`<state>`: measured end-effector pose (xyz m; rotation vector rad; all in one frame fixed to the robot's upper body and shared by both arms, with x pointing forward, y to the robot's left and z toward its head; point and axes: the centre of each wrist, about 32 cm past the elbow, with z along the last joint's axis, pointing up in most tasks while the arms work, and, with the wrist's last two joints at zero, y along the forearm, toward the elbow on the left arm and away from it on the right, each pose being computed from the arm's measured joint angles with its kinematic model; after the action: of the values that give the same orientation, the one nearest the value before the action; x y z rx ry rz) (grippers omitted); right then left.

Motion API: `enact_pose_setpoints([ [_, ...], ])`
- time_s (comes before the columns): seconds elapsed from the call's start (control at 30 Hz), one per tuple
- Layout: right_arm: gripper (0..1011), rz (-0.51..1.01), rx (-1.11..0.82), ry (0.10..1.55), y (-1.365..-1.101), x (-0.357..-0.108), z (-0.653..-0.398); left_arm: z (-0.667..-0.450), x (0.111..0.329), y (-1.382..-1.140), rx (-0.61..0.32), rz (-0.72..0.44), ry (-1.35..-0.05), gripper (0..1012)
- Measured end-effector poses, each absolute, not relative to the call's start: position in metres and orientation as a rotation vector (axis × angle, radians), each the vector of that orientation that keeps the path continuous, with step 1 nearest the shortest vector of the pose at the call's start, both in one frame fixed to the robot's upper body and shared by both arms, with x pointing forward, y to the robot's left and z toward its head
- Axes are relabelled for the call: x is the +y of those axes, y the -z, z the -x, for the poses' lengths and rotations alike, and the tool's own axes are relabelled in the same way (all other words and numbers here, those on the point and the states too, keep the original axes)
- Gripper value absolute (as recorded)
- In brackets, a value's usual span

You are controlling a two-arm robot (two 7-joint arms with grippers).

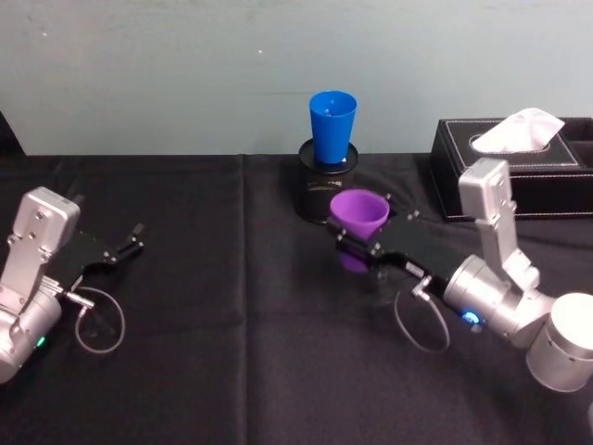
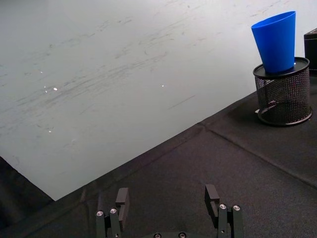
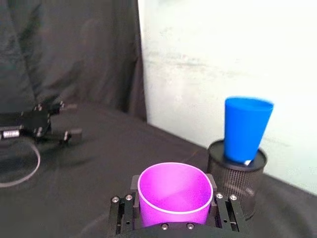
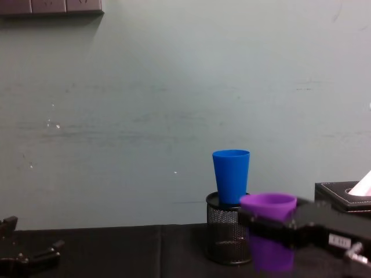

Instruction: Pick up one cup with a gripper and tap it against the other cup.

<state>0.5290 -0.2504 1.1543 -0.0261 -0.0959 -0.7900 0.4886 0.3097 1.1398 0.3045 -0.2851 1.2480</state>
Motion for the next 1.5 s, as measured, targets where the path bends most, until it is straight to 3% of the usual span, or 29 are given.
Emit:
enact_pose_setpoints([
  [0.43, 746, -0.016, -0.086, 0.846, -1.179, -0.247, -0.521, -0.489, 0.31, -1.14, -0.285, -0.304, -1.248, 1000],
  [1.5, 744, -0.013, -0.089, 0.843, -1.178, -0.248, -0.521, -0.489, 0.31, -1.14, -0.285, -0.304, -1.248, 1000],
])
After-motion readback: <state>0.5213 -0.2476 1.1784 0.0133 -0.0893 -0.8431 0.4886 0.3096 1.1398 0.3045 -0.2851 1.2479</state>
